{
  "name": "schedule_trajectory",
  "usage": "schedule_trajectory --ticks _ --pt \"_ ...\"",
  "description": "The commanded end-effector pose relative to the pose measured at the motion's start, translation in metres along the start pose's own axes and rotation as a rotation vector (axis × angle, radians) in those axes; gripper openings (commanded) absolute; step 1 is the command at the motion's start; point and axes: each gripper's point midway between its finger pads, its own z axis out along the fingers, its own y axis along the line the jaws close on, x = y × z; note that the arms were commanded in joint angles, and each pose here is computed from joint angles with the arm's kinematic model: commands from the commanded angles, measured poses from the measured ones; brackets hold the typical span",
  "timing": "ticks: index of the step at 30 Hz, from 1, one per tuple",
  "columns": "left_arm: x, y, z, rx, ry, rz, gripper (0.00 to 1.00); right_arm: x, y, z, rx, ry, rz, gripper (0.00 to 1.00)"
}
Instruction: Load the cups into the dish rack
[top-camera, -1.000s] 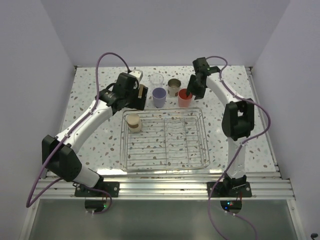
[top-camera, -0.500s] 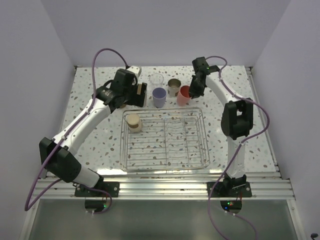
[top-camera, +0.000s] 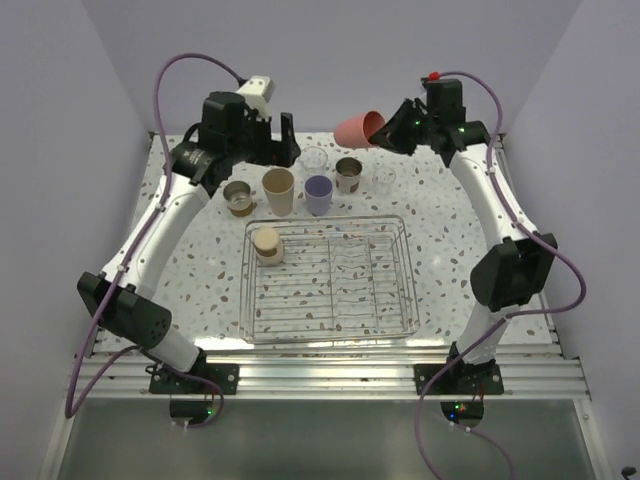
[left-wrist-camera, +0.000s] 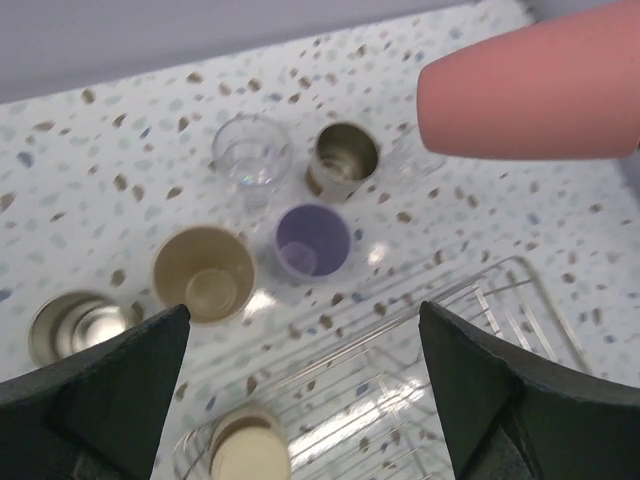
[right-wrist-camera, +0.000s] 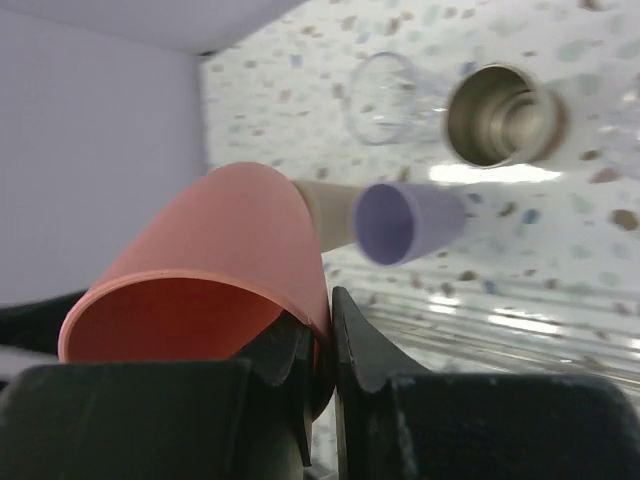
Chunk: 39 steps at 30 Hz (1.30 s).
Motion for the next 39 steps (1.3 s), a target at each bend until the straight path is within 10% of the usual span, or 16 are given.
schedule_trajectory --ticks 1,5,13,39 --pt "-0.055 -0.041 -0.033 0.405 -0.191 -0.099 1.0 -0.013 0.086 -0.049 -0.47 0.02 0.159 0.0" --pt "-0.074 -0.052 -0.058 0.636 -0.306 -0.135 1.0 -0.025 0.13 -0.087 -0.799 0.008 0.215 0.0" --pt "-0.076 -0.089 -0.084 0.987 -0.368 -0.176 1.0 -0.01 0.146 -0.106 -0.9 0.053 0.29 0.0" --pt "-0.092 -0.084 -0.078 0.996 -0.409 -0.226 0.93 0.067 0.18 -0.108 -0.935 0.222 0.216 0.0"
